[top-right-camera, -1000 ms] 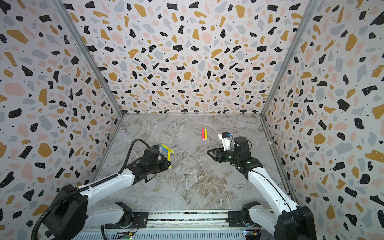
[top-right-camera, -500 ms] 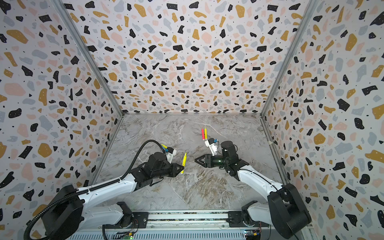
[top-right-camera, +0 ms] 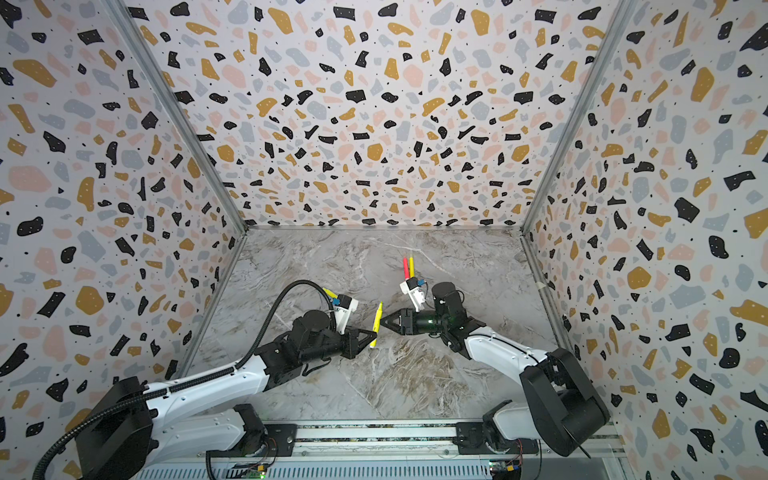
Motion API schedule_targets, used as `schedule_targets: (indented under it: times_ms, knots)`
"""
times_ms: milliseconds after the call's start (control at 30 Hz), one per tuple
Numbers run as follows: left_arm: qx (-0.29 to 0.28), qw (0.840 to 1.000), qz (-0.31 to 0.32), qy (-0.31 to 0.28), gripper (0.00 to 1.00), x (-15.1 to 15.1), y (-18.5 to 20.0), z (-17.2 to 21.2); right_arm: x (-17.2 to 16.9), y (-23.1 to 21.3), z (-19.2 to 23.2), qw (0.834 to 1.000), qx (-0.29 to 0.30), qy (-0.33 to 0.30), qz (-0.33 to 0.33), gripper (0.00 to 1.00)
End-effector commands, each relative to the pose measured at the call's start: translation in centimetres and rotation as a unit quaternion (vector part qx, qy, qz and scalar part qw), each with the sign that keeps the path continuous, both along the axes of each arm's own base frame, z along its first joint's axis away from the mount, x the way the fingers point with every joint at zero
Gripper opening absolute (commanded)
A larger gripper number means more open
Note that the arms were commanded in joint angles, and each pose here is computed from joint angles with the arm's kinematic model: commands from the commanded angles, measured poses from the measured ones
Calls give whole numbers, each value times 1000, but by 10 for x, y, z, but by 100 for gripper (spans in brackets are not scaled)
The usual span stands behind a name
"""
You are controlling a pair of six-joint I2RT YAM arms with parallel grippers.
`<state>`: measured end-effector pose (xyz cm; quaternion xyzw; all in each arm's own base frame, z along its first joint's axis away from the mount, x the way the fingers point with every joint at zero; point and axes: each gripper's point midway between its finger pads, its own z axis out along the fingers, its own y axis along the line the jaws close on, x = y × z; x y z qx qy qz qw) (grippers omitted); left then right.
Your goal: Insert the pens into the pen caps
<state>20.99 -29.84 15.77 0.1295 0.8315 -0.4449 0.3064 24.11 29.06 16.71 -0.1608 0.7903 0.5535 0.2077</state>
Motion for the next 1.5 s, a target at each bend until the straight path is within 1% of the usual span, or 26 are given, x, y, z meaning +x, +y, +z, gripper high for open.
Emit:
schedule_targets:
  times_ms: [0, 200, 367, 400, 567, 667, 700, 733, 767, 933, 1267, 1467]
  knots:
    - [-33, 999, -14, -23, 9, -3, -8, 18, 5, 9, 27, 999, 27, -28, 10, 49]
    - [-49, 998, -30, -28, 9, -8, -14, 24, 8, 14, 29, 999, 29, -27, 13, 48]
    - [-60, 997, -36, -28, 9, -10, -16, 26, 6, 19, 34, 999, 36, -30, 21, 44]
    - [-62, 997, -37, -28, 9, -10, -16, 26, 5, 20, 35, 999, 37, -31, 23, 41]
    - [-66, 997, -38, -25, 9, -11, -17, 24, 0, 20, 37, 998, 38, -35, 27, 18]
    - [-69, 996, -41, -25, 10, -11, -17, 26, -1, 18, 38, 998, 35, -38, 24, 10]
    - [-70, 996, -41, -25, 14, -12, -18, 26, -1, 17, 38, 998, 35, -39, 24, 9]
    - [-70, 996, -42, -26, 22, -12, -18, 27, -2, 17, 38, 998, 34, -39, 24, 8]
    - [-71, 996, -44, -26, 26, -12, -19, 28, -3, 17, 39, 998, 35, -40, 24, 8]
    - [-82, 995, -49, -29, 32, -12, -22, 35, -5, 15, 44, 998, 38, -45, 22, 7]
    - [-87, 995, -53, -23, 32, -9, -28, 36, -9, 15, 52, 997, 45, -53, 24, 7]
    - [-93, 994, -52, -21, 32, -8, -30, 38, -11, 18, 49, 997, 44, -50, 27, 7]
